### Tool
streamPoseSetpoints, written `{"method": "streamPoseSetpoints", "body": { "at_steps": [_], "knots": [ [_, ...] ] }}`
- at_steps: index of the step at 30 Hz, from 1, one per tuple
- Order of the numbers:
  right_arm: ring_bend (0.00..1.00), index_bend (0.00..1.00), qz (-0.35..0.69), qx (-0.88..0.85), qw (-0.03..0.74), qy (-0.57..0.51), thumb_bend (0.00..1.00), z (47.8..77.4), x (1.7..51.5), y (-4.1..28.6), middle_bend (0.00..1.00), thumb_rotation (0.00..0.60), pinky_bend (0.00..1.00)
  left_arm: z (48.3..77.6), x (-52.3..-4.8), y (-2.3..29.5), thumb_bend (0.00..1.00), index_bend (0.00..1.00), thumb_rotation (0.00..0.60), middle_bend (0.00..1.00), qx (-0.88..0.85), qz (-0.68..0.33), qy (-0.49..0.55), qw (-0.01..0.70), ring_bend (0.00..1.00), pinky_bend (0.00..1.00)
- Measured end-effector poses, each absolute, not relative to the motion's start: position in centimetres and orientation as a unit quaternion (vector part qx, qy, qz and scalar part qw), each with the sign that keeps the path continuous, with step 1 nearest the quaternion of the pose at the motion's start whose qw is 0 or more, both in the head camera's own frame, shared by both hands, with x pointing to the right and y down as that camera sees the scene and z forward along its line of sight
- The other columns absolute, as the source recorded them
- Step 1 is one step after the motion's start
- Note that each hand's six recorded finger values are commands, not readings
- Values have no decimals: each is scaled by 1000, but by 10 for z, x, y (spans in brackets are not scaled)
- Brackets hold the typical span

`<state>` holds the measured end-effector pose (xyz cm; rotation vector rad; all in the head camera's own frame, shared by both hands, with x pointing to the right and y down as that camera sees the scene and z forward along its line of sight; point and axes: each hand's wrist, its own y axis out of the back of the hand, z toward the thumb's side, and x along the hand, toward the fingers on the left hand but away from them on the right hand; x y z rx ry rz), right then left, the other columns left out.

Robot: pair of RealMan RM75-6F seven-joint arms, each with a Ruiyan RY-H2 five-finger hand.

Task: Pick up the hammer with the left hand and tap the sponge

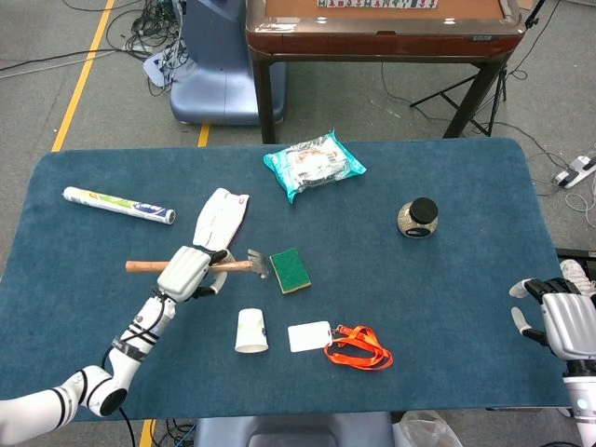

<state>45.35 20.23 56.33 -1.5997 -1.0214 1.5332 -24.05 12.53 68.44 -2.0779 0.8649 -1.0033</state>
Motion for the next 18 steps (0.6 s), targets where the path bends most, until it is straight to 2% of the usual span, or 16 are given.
{"method": "streamPoseSetpoints", "body": {
  "at_steps": [5,18],
  "knots": [
    [393,457,591,-616,343,-393,367,564,454,202,450,600,288,690,-230,121,626,818,600,950,-794,-367,329,356,775,775],
    [393,457,594,-617,340,-390,368,566,454,201,450,600,288,707,-196,111,626,818,600,951,-789,-355,305,399,776,776]
  ]
}}
